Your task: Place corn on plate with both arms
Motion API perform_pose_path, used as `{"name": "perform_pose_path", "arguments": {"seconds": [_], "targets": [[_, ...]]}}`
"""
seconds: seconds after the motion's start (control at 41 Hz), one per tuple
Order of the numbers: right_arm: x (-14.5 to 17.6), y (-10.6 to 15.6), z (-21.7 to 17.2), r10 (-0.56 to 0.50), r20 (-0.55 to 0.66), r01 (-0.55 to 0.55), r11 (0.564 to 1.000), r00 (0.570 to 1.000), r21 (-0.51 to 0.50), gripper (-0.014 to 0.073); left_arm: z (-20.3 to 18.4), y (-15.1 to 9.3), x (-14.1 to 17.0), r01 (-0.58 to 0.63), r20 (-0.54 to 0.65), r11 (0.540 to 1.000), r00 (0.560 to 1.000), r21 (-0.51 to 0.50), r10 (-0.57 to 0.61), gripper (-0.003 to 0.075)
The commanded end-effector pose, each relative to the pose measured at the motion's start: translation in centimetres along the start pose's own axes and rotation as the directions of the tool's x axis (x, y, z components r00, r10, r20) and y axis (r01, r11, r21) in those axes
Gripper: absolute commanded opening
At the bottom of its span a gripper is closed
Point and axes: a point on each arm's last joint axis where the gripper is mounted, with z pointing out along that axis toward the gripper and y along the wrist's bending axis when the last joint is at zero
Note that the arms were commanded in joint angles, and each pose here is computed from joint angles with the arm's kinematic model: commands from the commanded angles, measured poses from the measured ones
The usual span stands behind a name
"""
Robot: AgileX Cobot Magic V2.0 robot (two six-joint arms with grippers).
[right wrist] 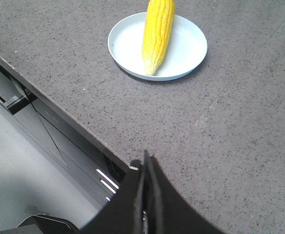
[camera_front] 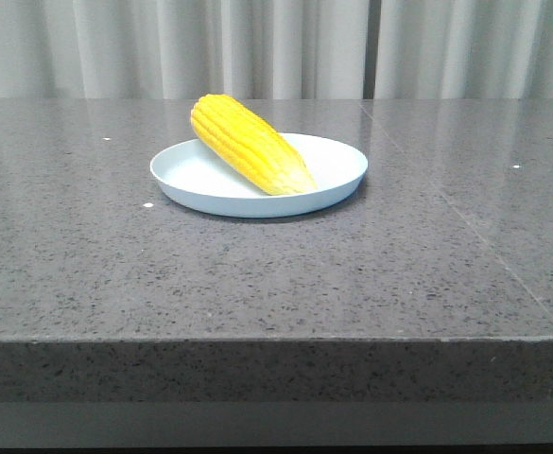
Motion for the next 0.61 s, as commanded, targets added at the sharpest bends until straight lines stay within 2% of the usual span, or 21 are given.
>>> {"name": "perform_pose_path", "arguments": {"seconds": [0.0,0.415,0.512,0.585], "targets": [[-1.1,-0.1,-0.5,-0.003,0.085,0.002,1.000,0.996,0.014,-0.0067,-0.1,0.0,-0.2,0.019,0.082,1.000,0.996,0.001,-0.019,-0.0020],[-0.8,-0.1,-0.4,-0.003,0.092,0.001,1.000,0.996,0.016,-0.0067,-0.1,0.0,-0.2,0.019,0.082,1.000,0.996,0.001,-0.019,-0.0020],[0.1,-0.5,-0.3,0.023,0.152,-0.036,0.995,0.988,0.088,-0.0067,-0.1,0.0,-0.2,0.019,0.080,1.000,0.997,0.001,-0.019,-0.0020],[1.4,-1.0,-0.3,0.030,0.286,-0.086,0.979,0.958,0.184,-0.0067,-0.1,0.0,-0.2,0.019,0.080,1.000,0.997,0.001,-0.019,-0.0020]]}}
